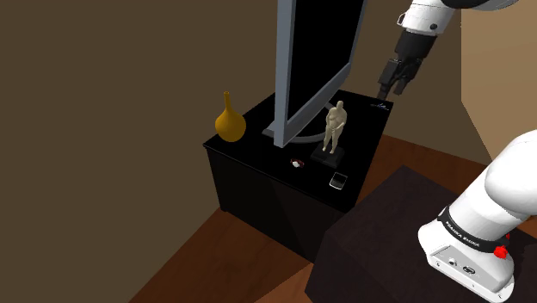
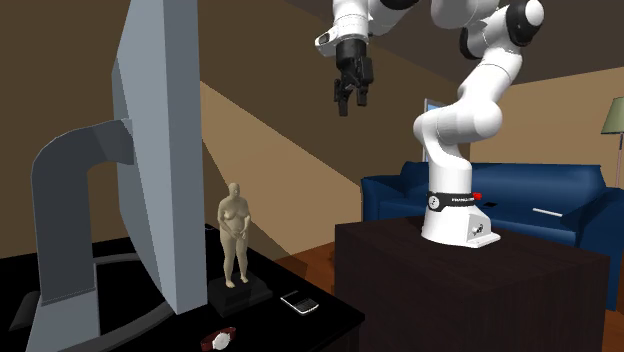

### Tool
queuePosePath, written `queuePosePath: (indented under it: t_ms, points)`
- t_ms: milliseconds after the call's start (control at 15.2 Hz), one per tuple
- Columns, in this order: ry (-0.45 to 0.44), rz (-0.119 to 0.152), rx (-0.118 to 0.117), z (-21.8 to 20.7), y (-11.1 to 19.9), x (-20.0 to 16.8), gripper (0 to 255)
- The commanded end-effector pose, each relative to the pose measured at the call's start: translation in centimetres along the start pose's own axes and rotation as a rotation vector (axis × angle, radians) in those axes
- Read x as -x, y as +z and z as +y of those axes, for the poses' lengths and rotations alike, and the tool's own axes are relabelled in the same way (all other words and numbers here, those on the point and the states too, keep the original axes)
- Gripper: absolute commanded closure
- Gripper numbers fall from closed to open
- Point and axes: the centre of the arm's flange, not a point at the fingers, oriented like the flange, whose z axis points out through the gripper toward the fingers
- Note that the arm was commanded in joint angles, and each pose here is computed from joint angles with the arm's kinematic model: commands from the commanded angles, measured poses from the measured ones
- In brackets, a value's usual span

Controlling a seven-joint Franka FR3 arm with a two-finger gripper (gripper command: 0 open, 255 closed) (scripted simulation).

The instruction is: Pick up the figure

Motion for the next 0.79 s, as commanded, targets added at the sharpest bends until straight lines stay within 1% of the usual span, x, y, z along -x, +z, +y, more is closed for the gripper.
queuePosePath:
  t_ms: [0, 726]
  points:
    - [-0.004, 0.028, 0.003, 1.4, 1.8, -0.7, 0]
    - [-0.019, 0.161, 0.015, 9.6, 11.2, -6.1, 0]
